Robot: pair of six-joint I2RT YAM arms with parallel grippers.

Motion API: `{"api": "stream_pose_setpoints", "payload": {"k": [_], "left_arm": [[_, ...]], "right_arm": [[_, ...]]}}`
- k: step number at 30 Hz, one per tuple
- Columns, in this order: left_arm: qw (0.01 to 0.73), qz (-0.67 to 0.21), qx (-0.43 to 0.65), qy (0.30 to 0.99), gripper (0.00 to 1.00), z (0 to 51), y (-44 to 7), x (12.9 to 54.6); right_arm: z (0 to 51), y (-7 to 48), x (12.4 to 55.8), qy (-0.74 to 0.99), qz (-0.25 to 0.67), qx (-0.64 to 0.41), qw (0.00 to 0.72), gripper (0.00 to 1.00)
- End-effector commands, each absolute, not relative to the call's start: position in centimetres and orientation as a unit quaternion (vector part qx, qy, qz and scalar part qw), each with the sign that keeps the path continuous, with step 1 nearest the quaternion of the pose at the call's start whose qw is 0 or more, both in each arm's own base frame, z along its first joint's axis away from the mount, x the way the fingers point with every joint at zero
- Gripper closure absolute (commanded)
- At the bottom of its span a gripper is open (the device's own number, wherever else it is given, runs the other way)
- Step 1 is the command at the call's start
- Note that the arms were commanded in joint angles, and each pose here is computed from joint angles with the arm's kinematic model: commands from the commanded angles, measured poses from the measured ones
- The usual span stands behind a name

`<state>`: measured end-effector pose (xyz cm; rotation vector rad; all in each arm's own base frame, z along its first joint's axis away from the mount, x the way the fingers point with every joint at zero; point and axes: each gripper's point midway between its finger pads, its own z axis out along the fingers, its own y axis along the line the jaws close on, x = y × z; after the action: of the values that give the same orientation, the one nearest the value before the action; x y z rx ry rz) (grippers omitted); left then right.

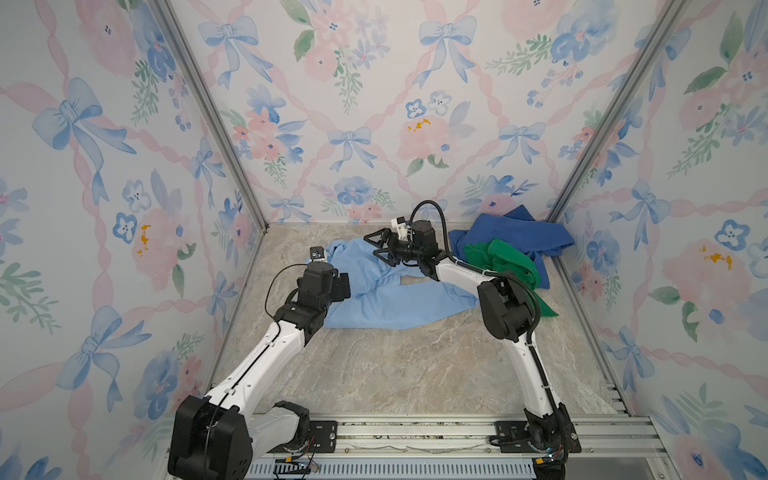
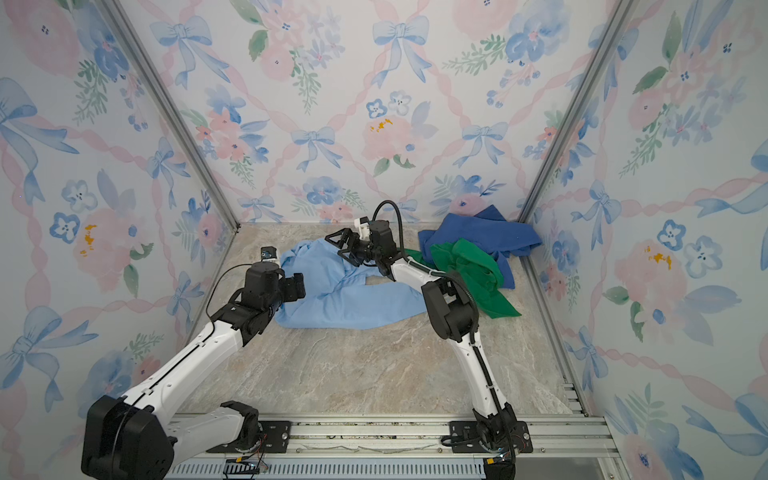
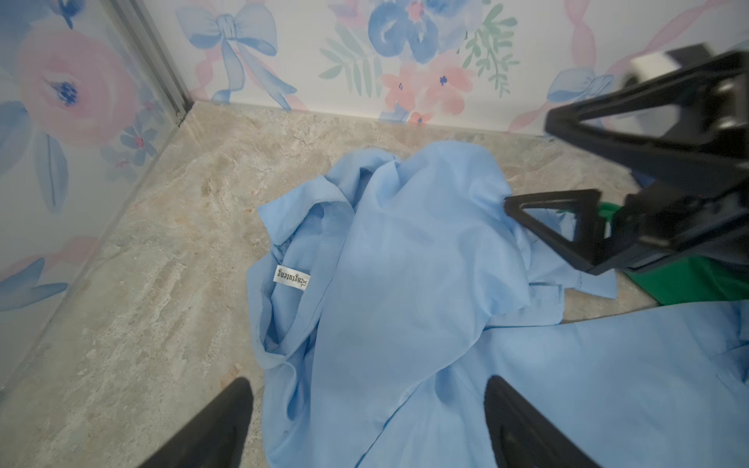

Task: Pick out a specific cloth from the pile
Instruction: 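Grasp the shirt with the left gripper while the right gripper nears the green cloth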

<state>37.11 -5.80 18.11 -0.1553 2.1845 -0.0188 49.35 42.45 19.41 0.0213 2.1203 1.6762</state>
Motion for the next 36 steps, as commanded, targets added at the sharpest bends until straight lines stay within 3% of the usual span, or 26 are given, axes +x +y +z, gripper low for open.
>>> {"api": "stream_pose_setpoints", "payload": {"k": [1,7,11,18,21,26,30,36], "left_arm": [[0.415,-0.019,-0.088,0.905,0.05,16.2,-5.0,38.6],[0.361,-0.036,-0.182,0.914,0.03,12.4,-0.8,41.3],[0.326,-0.056,-0.275,0.903,0.08,9.6,1.9,40.0],[0.32,-0.083,-0.277,0.902,0.17,7.6,1.2,40.5],[0.314,-0.065,-0.299,0.899,0.31,6.6,2.0,40.7],[0.304,-0.055,-0.322,0.895,0.45,5.3,2.5,41.0],[0.33,-0.065,-0.324,0.884,1.0,7.0,2.5,42.1],[0.456,-0.072,-0.287,0.839,1.0,19.3,2.9,44.4]], "right_arm": [[24.0,39.3,46.6,0.763,0.575,-0.051,0.292,0.0],[18.8,33.9,39.8,0.843,0.448,-0.076,0.287,0.03],[16.9,32.0,35.8,0.86,0.426,-0.082,0.27,0.03],[16.2,32.6,32.7,0.862,0.429,-0.118,0.242,0.03],[16.5,33.3,32.7,0.859,0.438,-0.123,0.235,0.03],[17.9,33.5,33.1,0.855,0.443,-0.119,0.242,0.03],[19.4,32.9,33.5,0.854,0.433,-0.116,0.265,0.03],[21.4,31.2,34.4,0.847,0.425,-0.096,0.303,0.03]]}}
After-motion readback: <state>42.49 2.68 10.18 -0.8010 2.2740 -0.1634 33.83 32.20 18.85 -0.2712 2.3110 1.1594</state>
